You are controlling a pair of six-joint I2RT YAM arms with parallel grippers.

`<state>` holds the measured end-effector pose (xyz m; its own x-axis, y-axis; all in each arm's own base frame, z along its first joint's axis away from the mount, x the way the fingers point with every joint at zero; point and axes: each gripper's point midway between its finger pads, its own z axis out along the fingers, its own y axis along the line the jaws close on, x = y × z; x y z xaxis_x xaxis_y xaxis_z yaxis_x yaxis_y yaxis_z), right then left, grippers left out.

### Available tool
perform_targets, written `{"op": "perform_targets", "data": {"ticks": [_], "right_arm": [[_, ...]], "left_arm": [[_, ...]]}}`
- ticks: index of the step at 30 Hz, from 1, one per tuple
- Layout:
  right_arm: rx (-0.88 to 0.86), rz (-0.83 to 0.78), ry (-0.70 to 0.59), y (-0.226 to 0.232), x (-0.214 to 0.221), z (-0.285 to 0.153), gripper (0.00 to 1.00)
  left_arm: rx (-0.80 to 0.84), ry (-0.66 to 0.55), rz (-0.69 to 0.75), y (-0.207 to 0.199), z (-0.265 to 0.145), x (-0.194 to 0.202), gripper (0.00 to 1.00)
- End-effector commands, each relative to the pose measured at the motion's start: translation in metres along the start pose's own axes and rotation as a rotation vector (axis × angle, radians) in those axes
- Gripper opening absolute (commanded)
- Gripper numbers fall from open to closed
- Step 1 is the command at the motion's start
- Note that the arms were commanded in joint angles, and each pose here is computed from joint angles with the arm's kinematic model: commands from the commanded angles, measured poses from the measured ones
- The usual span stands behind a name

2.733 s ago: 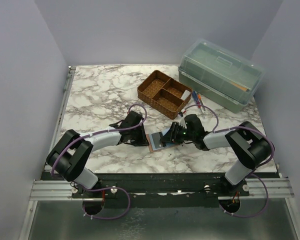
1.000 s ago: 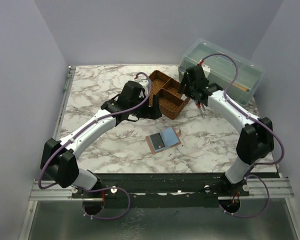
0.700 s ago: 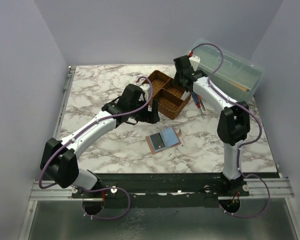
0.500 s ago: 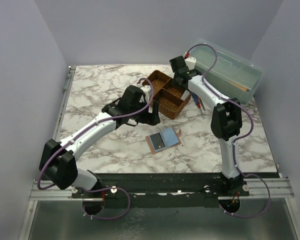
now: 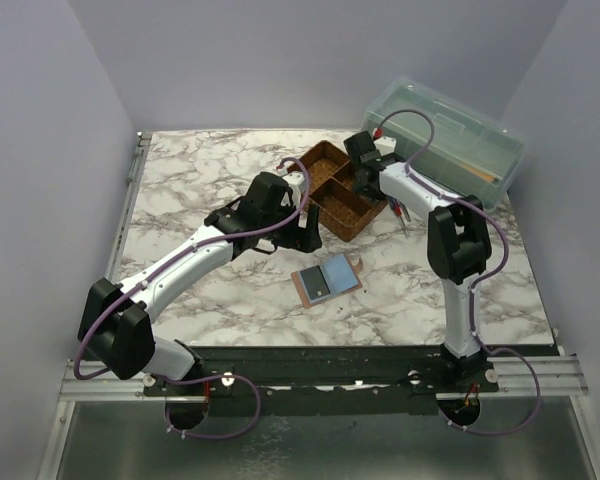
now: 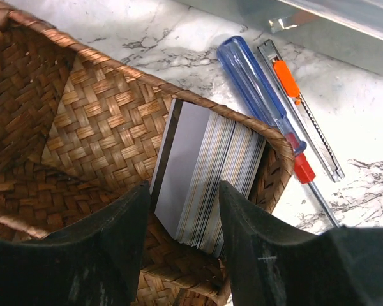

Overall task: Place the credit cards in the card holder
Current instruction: Move the storage box to the center of the board.

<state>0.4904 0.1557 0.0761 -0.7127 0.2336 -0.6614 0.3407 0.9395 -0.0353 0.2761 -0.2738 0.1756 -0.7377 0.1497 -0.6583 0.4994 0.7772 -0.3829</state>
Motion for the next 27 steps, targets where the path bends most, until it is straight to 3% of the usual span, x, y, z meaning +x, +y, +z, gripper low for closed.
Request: {"op": "perform_targets", "data": {"ticks": [1, 13, 18, 23, 27], "right_arm": [[-0.019, 0.018, 0.017, -0.019, 0.002, -0.010, 0.51], [-0.172, -0.119, -0.070, -0.018, -0.025, -0.028, 0.57], [-0.196, 0.003, -0.071, -0.024, -0.038, -0.065, 0.67], [-0.185, 0.141, 0.045, -0.028, -0.005, -0.068, 0.70], [-0.221, 0.155, 0.092, -0.023, 0.017, -0.068, 0.70]], "left_arm": [[0.008, -0.008, 0.020, -0.002, -0.002, 0.000, 0.88], [0.010, 0.016, 0.013, -0.001, 0.005, 0.005, 0.88], [0.019, 0.036, 0.009, -0.001, 0.009, 0.008, 0.88], [0.018, 0.044, 0.006, -0.001, 0.011, 0.010, 0.88], [0.021, 0.047, 0.006, -0.001, 0.011, 0.011, 0.88]]}}
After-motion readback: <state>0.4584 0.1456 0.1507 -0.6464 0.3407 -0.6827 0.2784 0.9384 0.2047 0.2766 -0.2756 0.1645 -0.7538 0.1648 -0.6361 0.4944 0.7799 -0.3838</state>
